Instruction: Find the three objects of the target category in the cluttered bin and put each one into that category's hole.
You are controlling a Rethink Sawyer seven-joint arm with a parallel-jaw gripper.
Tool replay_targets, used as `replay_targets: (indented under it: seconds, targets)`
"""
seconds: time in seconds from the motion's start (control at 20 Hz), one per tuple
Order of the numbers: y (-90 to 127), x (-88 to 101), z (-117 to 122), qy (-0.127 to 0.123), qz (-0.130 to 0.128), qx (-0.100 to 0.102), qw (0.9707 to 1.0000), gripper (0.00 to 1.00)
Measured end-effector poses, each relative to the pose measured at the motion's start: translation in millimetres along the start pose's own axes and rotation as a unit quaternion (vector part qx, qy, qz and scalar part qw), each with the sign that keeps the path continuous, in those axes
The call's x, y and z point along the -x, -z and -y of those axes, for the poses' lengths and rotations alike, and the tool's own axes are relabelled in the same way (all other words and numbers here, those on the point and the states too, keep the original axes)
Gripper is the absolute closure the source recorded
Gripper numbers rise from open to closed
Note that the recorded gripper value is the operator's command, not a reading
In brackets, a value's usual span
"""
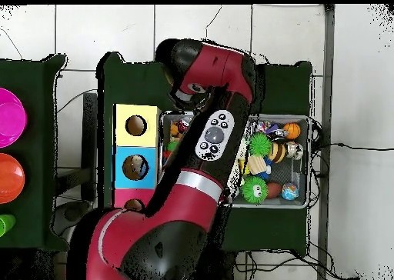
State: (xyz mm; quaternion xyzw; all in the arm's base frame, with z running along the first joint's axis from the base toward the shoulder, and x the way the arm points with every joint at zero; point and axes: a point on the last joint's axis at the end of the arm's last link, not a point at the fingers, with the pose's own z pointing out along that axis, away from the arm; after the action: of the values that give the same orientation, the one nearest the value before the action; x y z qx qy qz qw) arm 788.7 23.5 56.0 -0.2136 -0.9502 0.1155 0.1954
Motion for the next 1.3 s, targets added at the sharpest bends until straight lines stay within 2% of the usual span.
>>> replay_targets:
  seconds: [0.1,0.3,0.45,0.8,1.1,1.3]
  targets:
    - [1.2,0.6,1.2,0.002,0.002,-0.012,0.9999,1.0]
    - [7.3,-2.7,2.8,0.011,0.0,-0.061,0.9981,1.0]
    - [12.6,-4.9,0.3,0.017,-0.001,-0.081,0.9965,1.0]
    - [16.0,-6.0,-14.6,0.033,0.003,-0.093,0.9951,1.0]
    - [6.5,-6.9,-26.8,0.044,0.003,-0.095,0.9945,1.0]
    - [-2.0,-8.2,-33.6,0.049,-0.002,-0.09,0.9947,1.0]
